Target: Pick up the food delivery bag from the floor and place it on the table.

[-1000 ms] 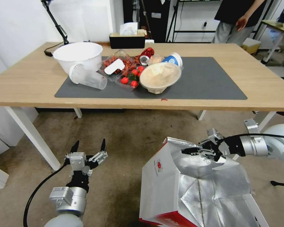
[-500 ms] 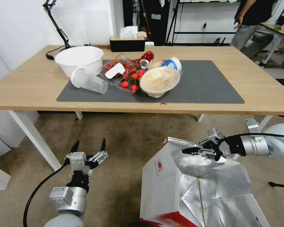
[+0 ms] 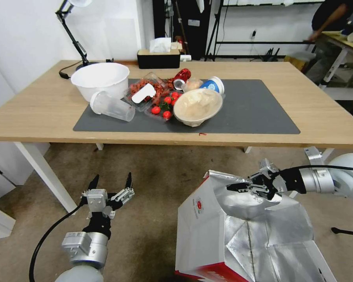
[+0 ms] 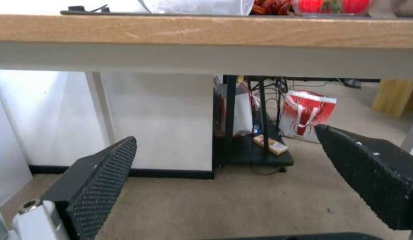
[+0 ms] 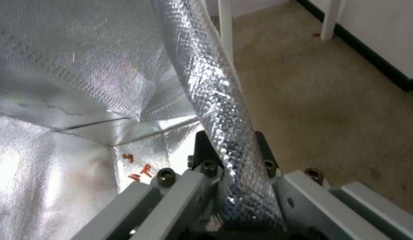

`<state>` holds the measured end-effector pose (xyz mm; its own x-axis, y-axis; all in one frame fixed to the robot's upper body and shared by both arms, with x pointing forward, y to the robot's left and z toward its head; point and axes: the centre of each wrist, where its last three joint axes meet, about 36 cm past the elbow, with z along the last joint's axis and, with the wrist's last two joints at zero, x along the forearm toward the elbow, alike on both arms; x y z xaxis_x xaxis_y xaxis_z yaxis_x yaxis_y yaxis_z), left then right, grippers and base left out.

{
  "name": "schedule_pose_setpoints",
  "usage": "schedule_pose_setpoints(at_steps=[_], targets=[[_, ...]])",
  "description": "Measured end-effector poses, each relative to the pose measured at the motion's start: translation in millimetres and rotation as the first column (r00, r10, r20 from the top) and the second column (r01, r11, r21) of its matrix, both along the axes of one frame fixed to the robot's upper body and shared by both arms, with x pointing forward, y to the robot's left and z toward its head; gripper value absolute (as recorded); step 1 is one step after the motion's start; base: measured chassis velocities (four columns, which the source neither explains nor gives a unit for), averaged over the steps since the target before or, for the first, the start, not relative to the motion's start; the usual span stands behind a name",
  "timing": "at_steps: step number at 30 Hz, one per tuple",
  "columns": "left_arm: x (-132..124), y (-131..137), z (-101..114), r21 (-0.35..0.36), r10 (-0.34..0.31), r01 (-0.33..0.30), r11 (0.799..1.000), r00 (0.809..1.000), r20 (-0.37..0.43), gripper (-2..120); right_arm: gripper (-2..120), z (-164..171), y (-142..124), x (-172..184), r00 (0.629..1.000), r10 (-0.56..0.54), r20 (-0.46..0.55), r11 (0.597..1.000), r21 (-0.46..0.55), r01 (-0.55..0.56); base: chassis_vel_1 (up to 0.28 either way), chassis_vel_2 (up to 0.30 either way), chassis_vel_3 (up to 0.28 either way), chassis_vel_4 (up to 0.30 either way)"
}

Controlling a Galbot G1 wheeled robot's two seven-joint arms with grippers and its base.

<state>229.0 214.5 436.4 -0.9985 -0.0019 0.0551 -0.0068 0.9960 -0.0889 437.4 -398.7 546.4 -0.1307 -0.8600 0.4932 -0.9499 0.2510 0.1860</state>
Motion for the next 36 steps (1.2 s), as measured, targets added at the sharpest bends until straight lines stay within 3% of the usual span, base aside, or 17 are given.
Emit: schedule_pose_setpoints(at_steps=[36], targets=[[-0.6,0.5,0.3,0.010,-0.003,0.003,1.000,1.000,0.003,100,0,-1.6,2.9,-2.0,1.000,0.011,0.003,1.000,0.000,-0.011,0.000,0.000,0.000,0.000]])
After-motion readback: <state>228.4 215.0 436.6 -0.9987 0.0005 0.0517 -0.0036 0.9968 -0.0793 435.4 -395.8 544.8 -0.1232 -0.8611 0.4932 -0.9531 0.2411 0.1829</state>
